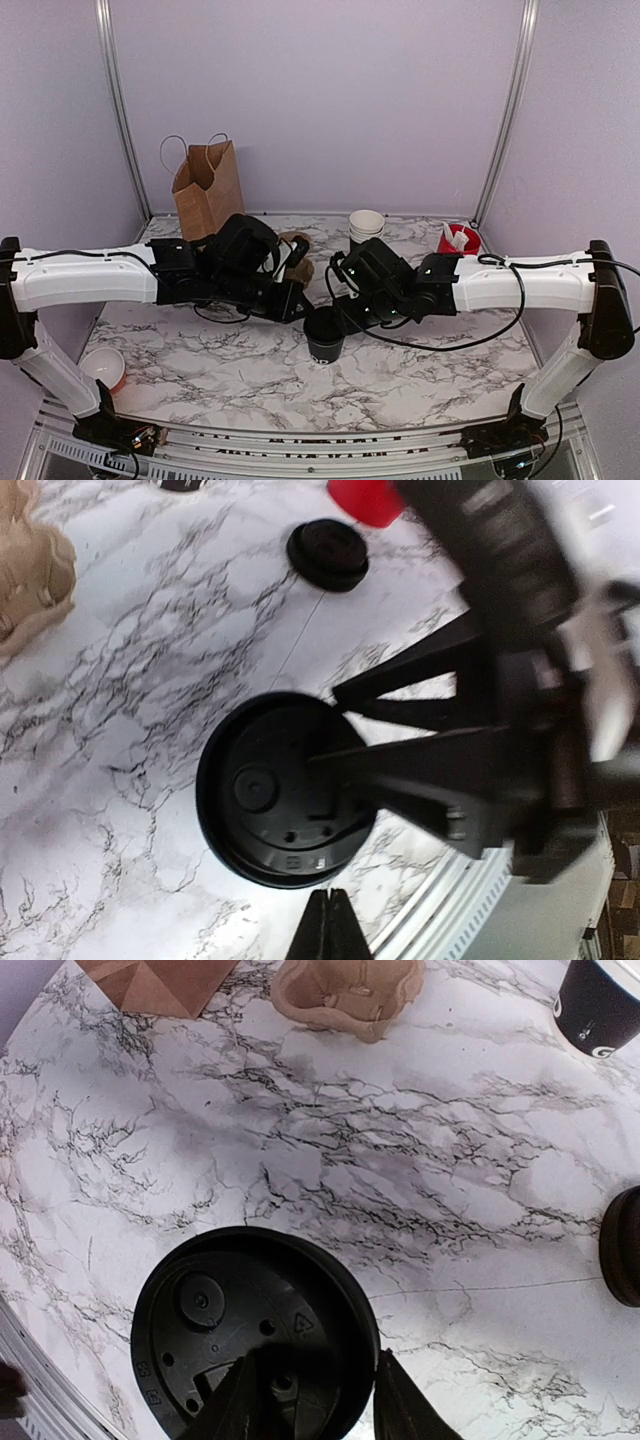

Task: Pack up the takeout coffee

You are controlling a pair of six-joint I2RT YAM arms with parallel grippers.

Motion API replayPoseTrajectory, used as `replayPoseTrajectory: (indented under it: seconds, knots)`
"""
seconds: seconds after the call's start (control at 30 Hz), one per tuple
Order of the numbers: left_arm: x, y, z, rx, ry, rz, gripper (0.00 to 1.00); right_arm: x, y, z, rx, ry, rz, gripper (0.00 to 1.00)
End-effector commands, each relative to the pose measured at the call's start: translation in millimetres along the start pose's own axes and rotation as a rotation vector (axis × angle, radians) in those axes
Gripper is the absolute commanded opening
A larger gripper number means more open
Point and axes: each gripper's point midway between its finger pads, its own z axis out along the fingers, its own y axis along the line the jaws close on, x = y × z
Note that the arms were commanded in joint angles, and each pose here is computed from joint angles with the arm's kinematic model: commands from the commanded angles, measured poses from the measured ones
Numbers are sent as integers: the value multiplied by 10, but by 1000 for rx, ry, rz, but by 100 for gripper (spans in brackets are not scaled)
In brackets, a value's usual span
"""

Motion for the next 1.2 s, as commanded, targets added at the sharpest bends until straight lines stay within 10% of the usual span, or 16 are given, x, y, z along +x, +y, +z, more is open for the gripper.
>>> replayPoseTrajectory:
  seconds: [0.0,0.43,1.17]
  knots:
    - [-322,-229,-387,40,-94,34,0,153,3,66,9,57,-14,37]
    - [782,500,657,-94,186,-19,0,153,22,69,-2,56,-6,38]
    - [95,207,263,-92,43,57,1,-625,68,-626,-26,-174,33,40]
